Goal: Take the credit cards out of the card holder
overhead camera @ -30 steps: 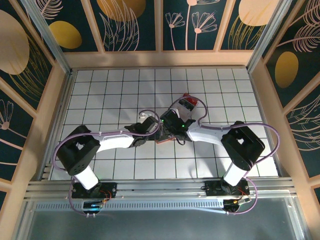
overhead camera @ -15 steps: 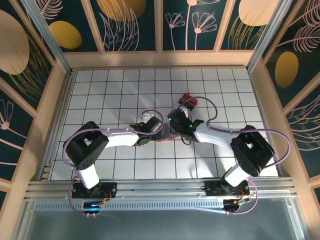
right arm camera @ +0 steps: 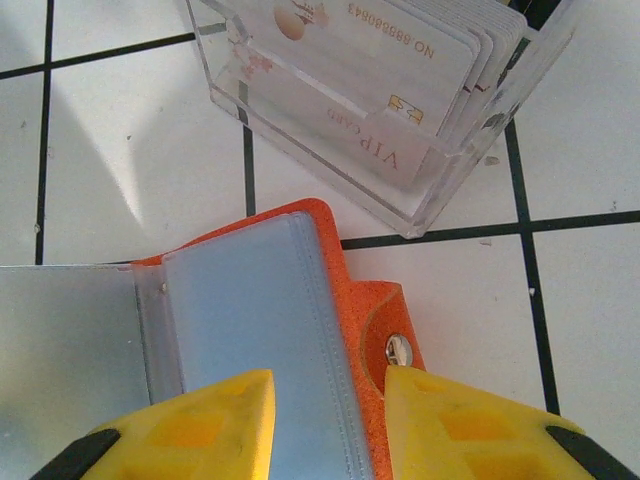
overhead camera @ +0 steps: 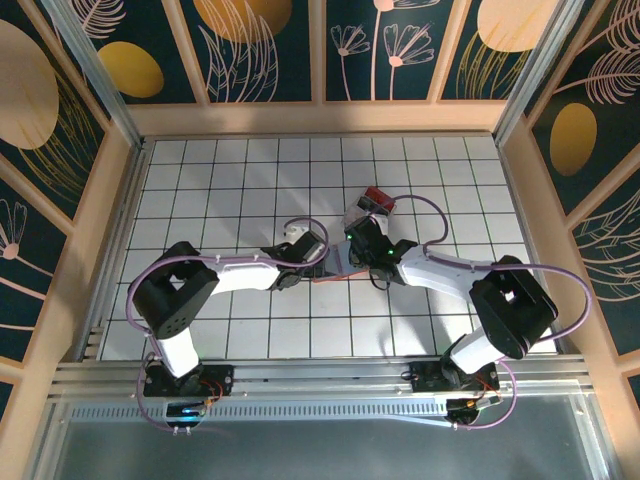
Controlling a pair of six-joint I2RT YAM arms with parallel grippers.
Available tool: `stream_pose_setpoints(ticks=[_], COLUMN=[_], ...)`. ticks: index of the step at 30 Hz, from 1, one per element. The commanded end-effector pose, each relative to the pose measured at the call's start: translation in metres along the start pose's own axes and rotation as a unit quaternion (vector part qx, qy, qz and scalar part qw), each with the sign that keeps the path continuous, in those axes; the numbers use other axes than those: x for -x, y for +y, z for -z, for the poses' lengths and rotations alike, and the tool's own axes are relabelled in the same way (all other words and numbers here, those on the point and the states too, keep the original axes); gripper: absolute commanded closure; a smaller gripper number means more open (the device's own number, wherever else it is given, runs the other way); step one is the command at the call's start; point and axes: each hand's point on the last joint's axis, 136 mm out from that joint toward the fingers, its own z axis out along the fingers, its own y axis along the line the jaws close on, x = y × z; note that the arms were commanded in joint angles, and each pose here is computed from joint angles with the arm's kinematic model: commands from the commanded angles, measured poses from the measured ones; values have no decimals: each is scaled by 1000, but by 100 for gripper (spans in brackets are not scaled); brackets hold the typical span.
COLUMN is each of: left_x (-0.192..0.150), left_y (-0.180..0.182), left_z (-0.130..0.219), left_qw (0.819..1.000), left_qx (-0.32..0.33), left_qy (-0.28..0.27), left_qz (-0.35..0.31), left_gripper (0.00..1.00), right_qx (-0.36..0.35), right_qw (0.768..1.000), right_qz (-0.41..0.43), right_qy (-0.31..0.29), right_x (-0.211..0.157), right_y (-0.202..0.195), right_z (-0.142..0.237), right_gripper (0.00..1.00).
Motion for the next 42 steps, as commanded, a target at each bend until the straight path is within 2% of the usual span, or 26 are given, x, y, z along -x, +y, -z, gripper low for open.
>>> stream_pose_setpoints(ticks=[1, 13, 22, 32, 42], left_x=[5, 5, 10, 14, 27], left_y=[1, -2, 2, 6, -33], left_z=[-2, -2, 8, 16, 5], left_qw=[1000, 1000, 1000, 998, 996], left_qx=[18, 9, 3, -28, -84], left_qy=[-1, 0, -15, -18, -14], left_qz=[-22, -8, 17, 59, 13], left_gripper=[1, 1, 1, 1, 1], right_qx=[-1, 31, 89, 162, 148], right_qw=[999, 991, 987, 982, 985], right_qz=[-25, -80, -69, -28, -44], right_qy=[-24, -101, -118, -94, -81], right_x=[10, 40, 53, 46, 34], right_y=[-6, -17, 4, 65, 54], right_z=[12, 68, 92, 91, 81], right_gripper=[65, 65, 67, 68, 71])
